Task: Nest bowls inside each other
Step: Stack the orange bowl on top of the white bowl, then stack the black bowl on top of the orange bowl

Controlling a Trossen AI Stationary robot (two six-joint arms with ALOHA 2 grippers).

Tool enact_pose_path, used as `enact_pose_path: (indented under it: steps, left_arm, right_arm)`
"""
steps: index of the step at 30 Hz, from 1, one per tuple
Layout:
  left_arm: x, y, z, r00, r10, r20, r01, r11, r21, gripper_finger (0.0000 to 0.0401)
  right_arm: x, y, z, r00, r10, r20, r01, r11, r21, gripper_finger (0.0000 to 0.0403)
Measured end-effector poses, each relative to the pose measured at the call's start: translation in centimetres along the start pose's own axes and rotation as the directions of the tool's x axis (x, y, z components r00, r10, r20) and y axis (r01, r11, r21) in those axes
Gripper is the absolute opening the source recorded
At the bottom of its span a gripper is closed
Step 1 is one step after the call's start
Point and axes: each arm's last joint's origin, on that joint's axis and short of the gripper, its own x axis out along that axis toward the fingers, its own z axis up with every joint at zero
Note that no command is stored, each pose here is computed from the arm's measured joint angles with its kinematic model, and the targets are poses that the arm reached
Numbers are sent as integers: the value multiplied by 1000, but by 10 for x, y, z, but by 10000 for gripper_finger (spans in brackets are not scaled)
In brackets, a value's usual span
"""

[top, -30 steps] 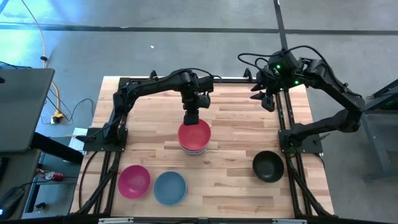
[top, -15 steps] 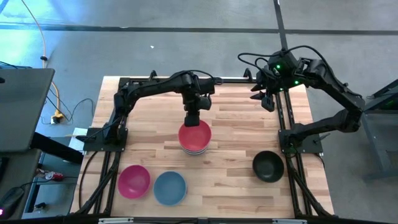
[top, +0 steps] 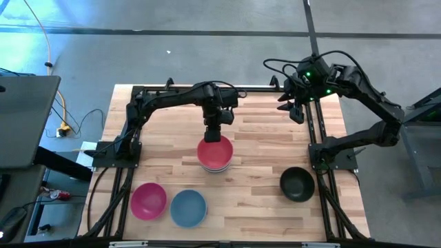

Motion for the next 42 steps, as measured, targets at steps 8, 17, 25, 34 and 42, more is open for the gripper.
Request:
enact_pose_path:
  steps: [8, 17, 25, 34, 42]
  left_arm:
    - [-2, 0, 1, 1000, -6, 15, 6, 1000, 21, 94]
    - [-29, -7, 6, 995, -11, 95, 4, 997, 79, 192]
    - [-68, 5, -18, 995, 9, 101, -15, 998, 57, 207]
    - [-114, 25, -47, 969, 74, 237, -96, 992, 84, 203]
    - [-131, 58, -67, 955, 83, 286, -91, 996, 15, 203]
  right_arm:
    - [0, 0, 0, 1000, 0, 0, 0, 1000, 1, 152]
    - [0, 0, 1, 1000, -1, 5, 1, 1000, 21, 152]
    - [-3, 5, -23, 972, 45, -230, 10, 973, 233, 152]
    - [-8, 15, -25, 973, 40, -229, 50, 926, 374, 152]
    - [6, 28, -31, 954, 83, -288, 66, 879, 473, 152]
